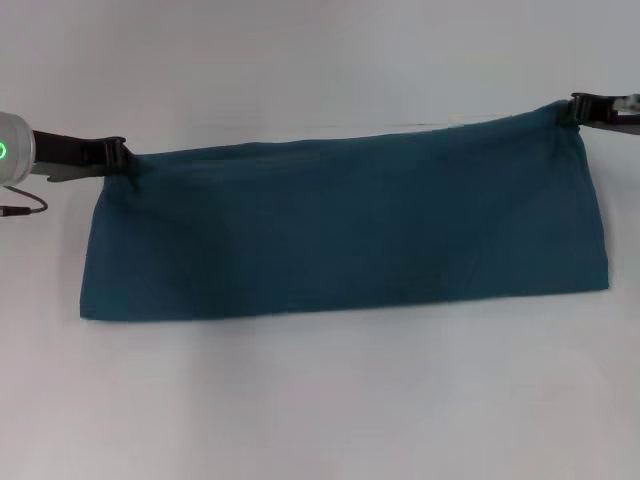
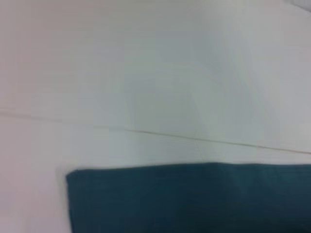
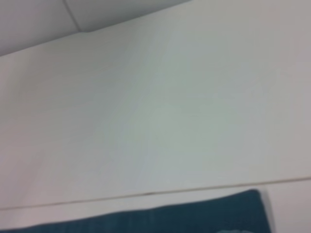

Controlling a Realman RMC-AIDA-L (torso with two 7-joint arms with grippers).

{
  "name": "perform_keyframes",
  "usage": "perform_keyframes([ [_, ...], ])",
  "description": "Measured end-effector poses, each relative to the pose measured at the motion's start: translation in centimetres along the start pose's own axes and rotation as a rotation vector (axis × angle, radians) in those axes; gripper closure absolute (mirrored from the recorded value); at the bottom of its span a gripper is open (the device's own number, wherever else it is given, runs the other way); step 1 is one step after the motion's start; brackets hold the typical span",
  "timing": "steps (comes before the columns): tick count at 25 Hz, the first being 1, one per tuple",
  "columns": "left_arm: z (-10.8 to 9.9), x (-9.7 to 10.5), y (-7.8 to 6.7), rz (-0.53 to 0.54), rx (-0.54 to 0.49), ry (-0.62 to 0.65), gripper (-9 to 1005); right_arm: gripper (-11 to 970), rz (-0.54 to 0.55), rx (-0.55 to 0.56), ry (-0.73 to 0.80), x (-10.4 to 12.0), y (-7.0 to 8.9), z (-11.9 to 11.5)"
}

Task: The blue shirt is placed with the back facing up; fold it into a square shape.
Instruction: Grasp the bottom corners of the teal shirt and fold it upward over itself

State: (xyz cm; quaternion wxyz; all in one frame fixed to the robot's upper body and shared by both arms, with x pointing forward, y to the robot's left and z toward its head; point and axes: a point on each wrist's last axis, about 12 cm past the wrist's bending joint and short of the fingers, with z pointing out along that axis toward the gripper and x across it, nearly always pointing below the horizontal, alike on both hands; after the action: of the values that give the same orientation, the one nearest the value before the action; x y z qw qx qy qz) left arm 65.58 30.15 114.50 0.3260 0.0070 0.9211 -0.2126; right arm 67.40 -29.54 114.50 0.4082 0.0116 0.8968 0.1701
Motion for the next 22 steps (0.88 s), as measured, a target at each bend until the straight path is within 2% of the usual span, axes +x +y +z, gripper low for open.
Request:
perform_keyframes([
  [11, 0.7, -0.6, 0.5, -0.014, -0.065, -0.095, 970, 806, -0.021, 0.084, -0.075, -0.1, 0.8, 2.1],
  [22, 1.6, -0.5, 0.4, -0.016, -0.102, -0.151, 970, 794, -0.048, 0.102, -0.093, -0.2, 1.6, 3.0],
])
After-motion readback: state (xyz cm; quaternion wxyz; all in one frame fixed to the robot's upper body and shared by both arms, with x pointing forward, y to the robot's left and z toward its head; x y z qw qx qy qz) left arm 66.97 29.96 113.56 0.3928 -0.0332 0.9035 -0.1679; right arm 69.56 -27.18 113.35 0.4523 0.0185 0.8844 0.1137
